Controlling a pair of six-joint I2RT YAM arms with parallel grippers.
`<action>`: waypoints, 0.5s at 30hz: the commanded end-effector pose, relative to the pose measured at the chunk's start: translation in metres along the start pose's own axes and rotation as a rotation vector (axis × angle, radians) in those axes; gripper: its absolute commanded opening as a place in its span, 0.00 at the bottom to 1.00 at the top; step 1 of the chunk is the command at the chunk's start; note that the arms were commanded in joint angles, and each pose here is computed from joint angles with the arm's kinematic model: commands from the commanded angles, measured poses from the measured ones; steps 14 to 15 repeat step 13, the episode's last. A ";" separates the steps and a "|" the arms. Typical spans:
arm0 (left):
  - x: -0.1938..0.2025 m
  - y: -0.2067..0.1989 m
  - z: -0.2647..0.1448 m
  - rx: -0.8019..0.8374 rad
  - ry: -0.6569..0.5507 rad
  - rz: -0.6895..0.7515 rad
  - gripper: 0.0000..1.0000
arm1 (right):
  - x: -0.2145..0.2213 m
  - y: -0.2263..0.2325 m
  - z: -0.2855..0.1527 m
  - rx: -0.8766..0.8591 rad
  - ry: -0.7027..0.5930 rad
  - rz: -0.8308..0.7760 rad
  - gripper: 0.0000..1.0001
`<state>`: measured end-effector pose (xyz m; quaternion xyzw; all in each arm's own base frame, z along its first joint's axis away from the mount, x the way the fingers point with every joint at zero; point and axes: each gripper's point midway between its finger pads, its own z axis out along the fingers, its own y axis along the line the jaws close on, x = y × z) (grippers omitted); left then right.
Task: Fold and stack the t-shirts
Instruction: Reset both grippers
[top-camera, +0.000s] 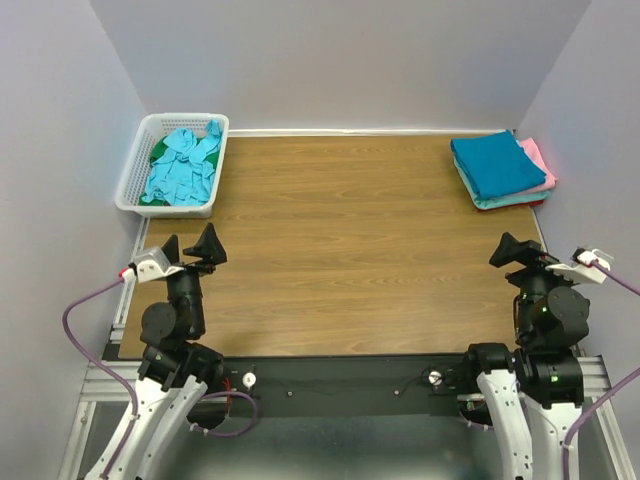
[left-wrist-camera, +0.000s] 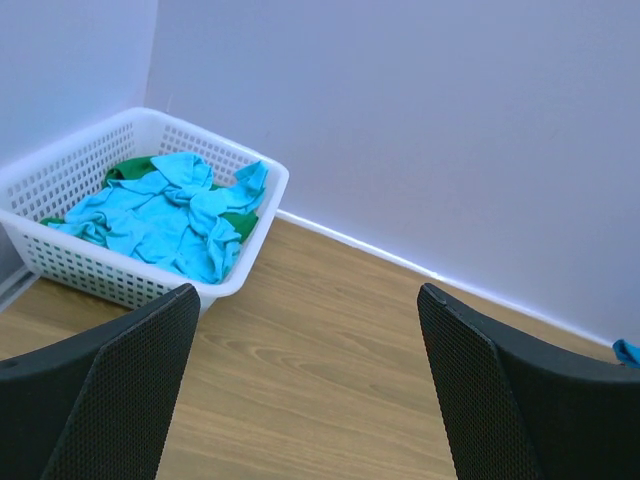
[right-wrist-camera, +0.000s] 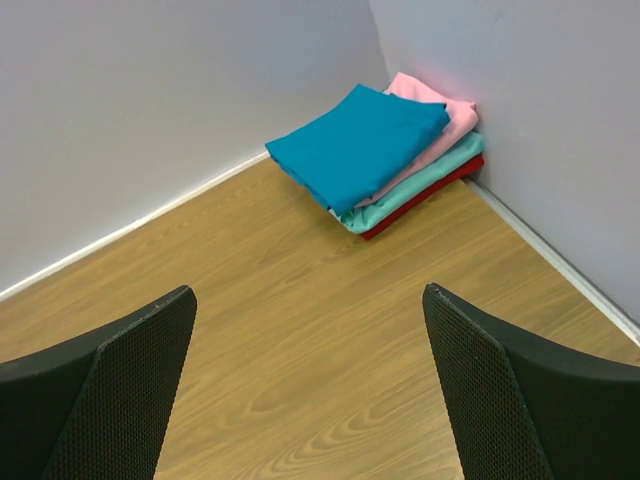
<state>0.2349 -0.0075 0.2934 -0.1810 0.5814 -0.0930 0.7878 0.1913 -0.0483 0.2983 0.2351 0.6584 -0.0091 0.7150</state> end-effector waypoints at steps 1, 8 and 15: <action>-0.012 0.003 -0.006 0.019 -0.110 -0.048 0.97 | 0.011 0.005 -0.001 -0.028 0.031 0.018 1.00; -0.007 0.000 -0.001 0.027 -0.114 -0.034 0.98 | 0.020 0.011 0.004 -0.053 0.076 0.007 1.00; 0.004 -0.009 0.007 0.057 -0.068 0.004 0.98 | 0.021 0.013 0.007 -0.053 0.090 0.002 1.00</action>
